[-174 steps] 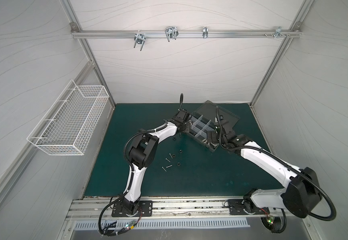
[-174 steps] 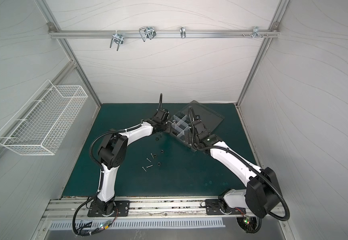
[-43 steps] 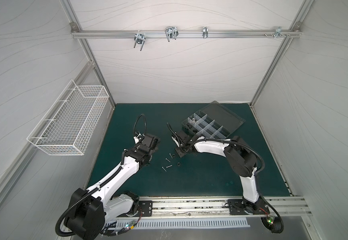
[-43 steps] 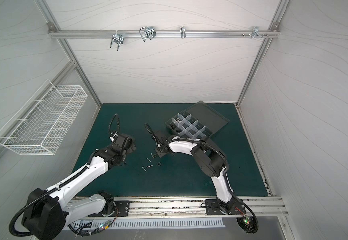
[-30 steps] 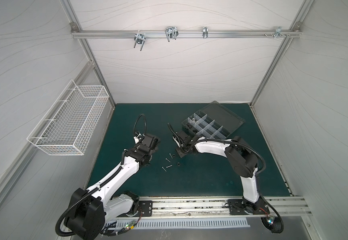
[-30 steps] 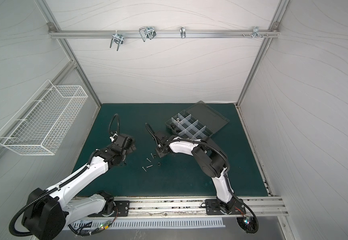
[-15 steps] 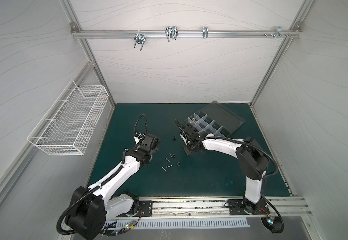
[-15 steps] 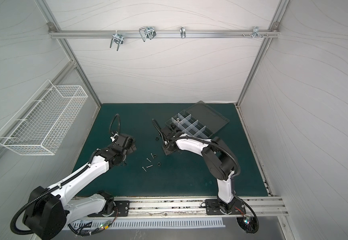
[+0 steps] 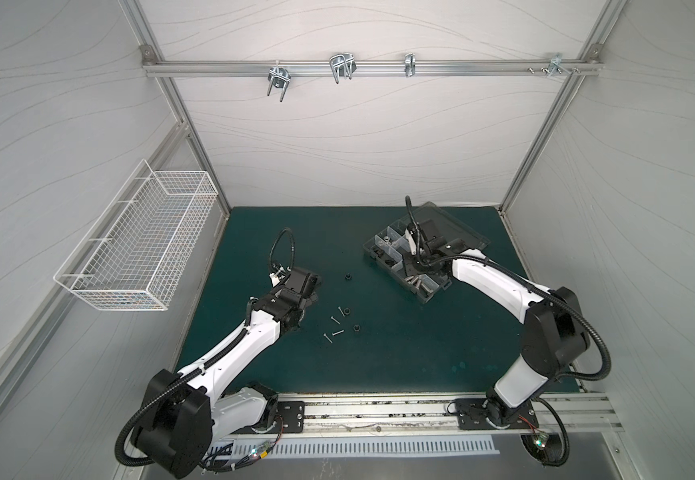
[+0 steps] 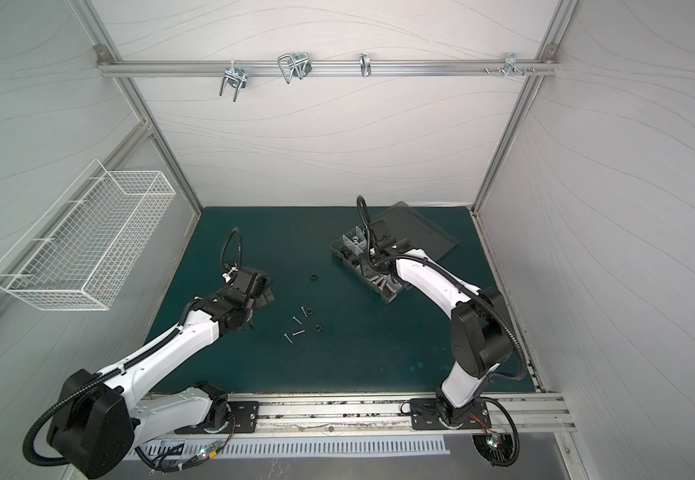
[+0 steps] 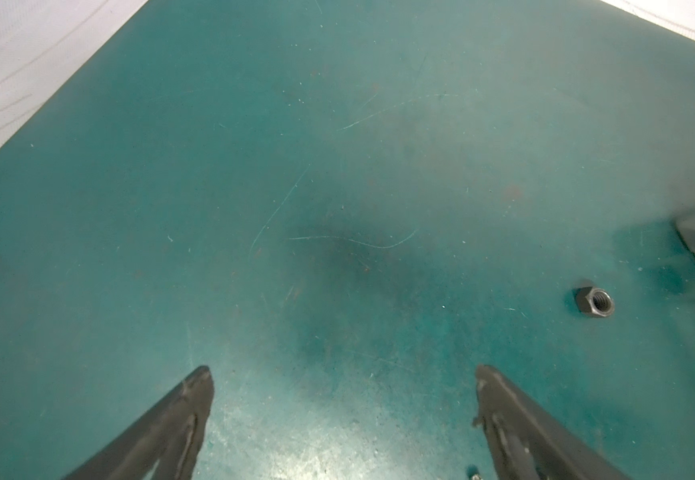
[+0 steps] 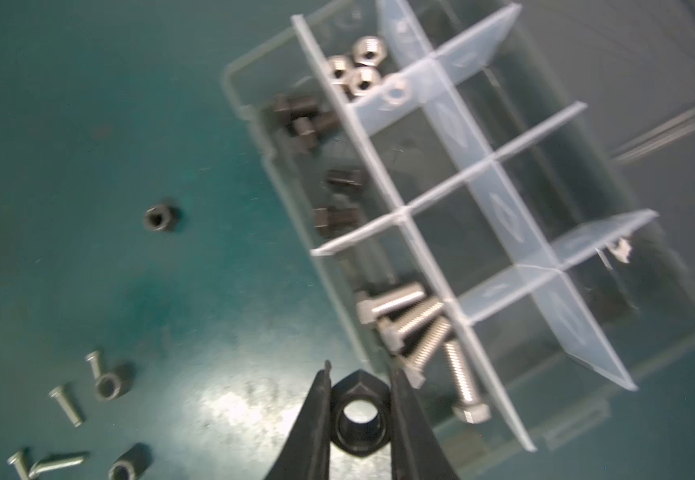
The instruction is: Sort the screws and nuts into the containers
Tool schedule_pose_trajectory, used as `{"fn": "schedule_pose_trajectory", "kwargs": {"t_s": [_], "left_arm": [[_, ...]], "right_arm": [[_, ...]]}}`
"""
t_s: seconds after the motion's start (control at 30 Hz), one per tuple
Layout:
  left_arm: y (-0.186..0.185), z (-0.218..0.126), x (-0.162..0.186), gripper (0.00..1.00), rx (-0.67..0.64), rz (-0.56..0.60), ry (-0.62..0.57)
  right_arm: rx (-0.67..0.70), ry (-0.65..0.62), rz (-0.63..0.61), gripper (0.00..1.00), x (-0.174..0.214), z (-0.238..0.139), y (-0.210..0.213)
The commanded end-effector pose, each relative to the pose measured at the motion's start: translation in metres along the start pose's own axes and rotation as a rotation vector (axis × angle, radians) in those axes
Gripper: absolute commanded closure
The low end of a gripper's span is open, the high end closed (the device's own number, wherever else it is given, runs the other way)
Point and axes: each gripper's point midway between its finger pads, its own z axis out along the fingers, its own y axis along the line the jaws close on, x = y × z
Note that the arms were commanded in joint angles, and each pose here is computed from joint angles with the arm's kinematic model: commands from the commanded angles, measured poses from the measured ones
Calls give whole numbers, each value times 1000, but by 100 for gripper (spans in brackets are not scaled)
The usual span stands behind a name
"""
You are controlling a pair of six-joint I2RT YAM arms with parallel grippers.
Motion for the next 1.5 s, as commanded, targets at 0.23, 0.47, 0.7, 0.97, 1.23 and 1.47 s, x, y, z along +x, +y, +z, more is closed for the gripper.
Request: {"fn": "schedule_pose_trajectory", "kwargs": {"t_s": [0.23, 0.47, 0.7, 0.97, 1.23, 1.47], "left_arm": [[-14, 1, -9, 1, 35, -29, -8], [-15, 1, -9, 1, 40, -31, -4], [-15, 2, -8, 1, 39, -29, -2], [-15, 2, -9, 1, 36, -23, -3], [-16, 3, -8, 1, 37, -26, 1], [-13, 3, -6, 1, 32, -31, -1]], "right_arm": [[95, 58, 126, 100, 18, -2, -54], [129, 102, 173, 100, 28, 12, -74], [168, 148, 191, 92, 38, 33, -86], [171, 169, 202, 69, 39, 47, -92], [180, 131, 190, 53, 31, 28, -93], [89, 19, 129, 53, 7, -7, -57]]}}
